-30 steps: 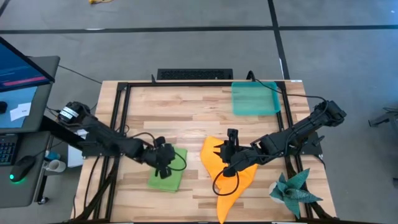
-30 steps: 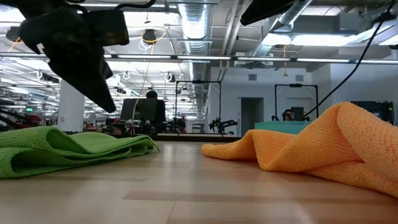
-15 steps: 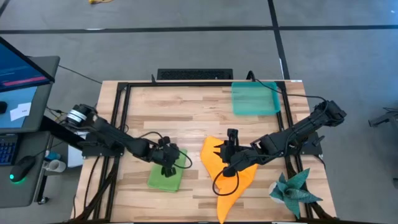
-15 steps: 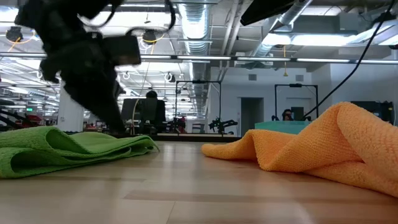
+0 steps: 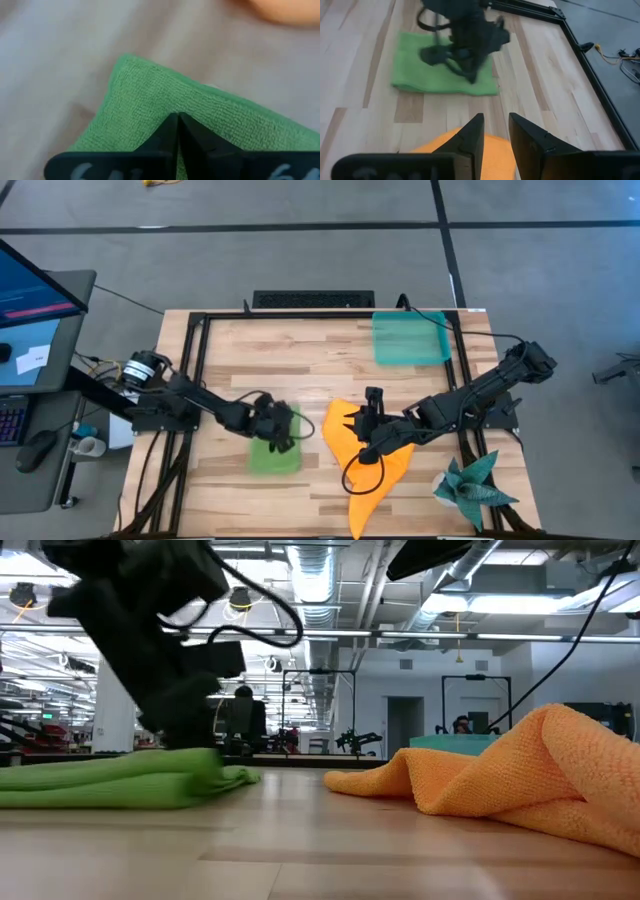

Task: Roll microfiber towels into tight, uniform cylinder then place into a basket
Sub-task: Fold the green microfiber towel, then roll the green microfiber towel

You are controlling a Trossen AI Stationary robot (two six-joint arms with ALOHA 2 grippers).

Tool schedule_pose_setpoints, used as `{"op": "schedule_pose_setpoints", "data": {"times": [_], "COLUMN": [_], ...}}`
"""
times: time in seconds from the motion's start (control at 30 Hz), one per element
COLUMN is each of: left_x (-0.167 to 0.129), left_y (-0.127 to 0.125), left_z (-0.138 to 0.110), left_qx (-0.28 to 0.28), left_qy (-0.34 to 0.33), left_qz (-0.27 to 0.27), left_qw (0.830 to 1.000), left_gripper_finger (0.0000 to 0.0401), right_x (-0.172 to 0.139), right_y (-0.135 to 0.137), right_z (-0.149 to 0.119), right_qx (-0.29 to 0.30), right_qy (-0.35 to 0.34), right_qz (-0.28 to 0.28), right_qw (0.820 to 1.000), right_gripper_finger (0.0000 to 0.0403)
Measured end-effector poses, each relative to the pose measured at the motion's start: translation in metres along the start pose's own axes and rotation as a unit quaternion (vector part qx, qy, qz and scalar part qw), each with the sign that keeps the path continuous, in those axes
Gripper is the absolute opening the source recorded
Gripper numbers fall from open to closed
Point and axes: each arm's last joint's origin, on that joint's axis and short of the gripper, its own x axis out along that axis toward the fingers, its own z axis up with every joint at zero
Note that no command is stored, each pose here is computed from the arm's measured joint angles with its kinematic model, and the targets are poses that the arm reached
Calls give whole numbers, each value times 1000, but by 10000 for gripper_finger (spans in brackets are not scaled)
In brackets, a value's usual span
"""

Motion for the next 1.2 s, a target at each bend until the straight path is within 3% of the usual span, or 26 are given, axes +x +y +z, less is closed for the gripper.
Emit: {"op": "schedule_pose_setpoints", "data": {"times": [0.2, 0.33, 0.63, 0.83, 1.03, 1.2], "left_x": [12, 13, -47, -91, -112, -127], "left_y": [20, 25, 3, -10, -28, -36], "left_z": [20, 29, 38, 22, -9, -32], "left_qx": [-32, 8, 70, 79, 123, 141], "left_qy": [-28, -35, -68, -85, -68, -66], "left_qz": [27, 15, -49, -89, -119, -121], "left_qw": [999, 999, 994, 989, 983, 980], "left_gripper_finger": [8, 8, 8, 8, 8, 6], "right_x": [0, 0, 0, 0, 7, 33], "right_y": [0, 0, 0, 1, 7, 29], "right_z": [0, -1, -1, 4, 5, -2], "right_qx": [0, -3, -4, 15, 58, 16], "right_qy": [1, 4, 6, -17, -21, -16], "right_qz": [0, -1, -1, 3, 19, 25], "right_qw": [1000, 1000, 1000, 1000, 998, 999], "right_gripper_finger": [111, 111, 111, 111, 111, 111]}}
